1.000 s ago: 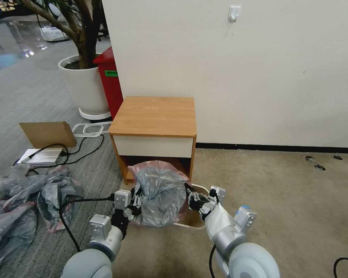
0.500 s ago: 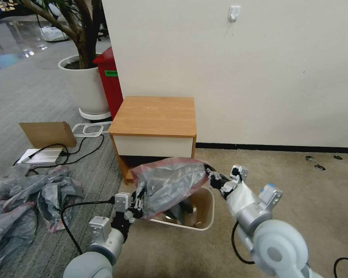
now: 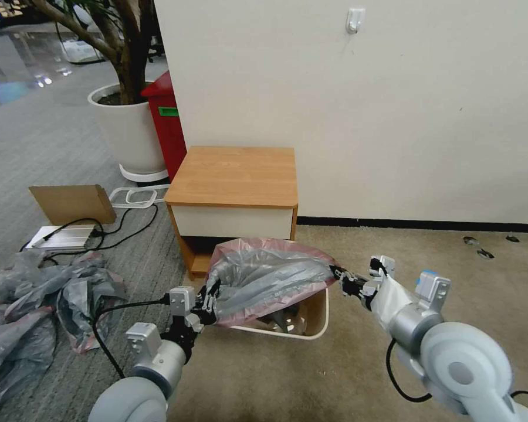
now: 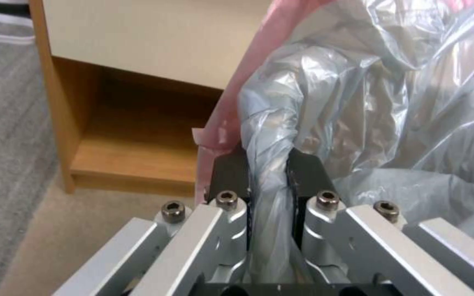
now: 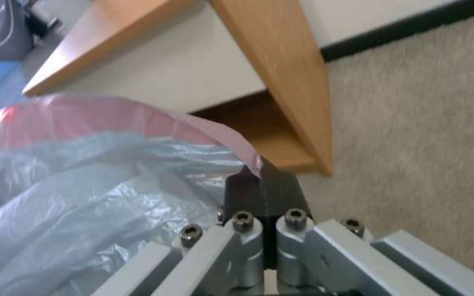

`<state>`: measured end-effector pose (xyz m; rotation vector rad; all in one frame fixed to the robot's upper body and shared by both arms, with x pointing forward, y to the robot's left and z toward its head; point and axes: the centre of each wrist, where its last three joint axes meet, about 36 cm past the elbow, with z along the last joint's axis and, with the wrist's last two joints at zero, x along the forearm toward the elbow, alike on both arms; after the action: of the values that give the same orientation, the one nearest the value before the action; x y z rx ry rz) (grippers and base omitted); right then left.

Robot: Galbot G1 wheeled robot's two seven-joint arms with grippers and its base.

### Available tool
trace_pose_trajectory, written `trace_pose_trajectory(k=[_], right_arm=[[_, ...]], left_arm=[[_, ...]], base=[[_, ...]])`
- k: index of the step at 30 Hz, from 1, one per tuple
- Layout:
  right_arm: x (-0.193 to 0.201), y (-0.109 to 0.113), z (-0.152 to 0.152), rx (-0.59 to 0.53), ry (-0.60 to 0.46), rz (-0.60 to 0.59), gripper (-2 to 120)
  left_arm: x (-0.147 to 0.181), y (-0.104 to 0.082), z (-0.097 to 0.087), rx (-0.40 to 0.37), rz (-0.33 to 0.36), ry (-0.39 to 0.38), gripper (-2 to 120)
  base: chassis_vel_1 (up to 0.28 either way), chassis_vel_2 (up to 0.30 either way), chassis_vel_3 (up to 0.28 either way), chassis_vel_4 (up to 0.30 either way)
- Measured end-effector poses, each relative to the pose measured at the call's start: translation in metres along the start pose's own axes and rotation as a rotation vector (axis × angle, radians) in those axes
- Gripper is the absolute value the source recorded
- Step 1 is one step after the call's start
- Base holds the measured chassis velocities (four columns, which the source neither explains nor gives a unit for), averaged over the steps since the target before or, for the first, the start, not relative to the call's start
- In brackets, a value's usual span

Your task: Pick up the garbage bag from the table and place it over the trash can.

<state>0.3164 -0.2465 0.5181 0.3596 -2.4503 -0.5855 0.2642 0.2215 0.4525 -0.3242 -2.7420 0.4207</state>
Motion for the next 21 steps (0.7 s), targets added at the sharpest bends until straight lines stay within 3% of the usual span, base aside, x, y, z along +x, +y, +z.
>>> trace_pose_trajectory(k=[21], right_arm=[[0.027, -0.003, -0.01, -0.132, 0.068, -0.08, 0]], left_arm=[[-0.011, 0.016, -0.014, 0.224, 0.023, -0.013, 9]], base=[[0.0, 0.0, 0.0, 0.0]])
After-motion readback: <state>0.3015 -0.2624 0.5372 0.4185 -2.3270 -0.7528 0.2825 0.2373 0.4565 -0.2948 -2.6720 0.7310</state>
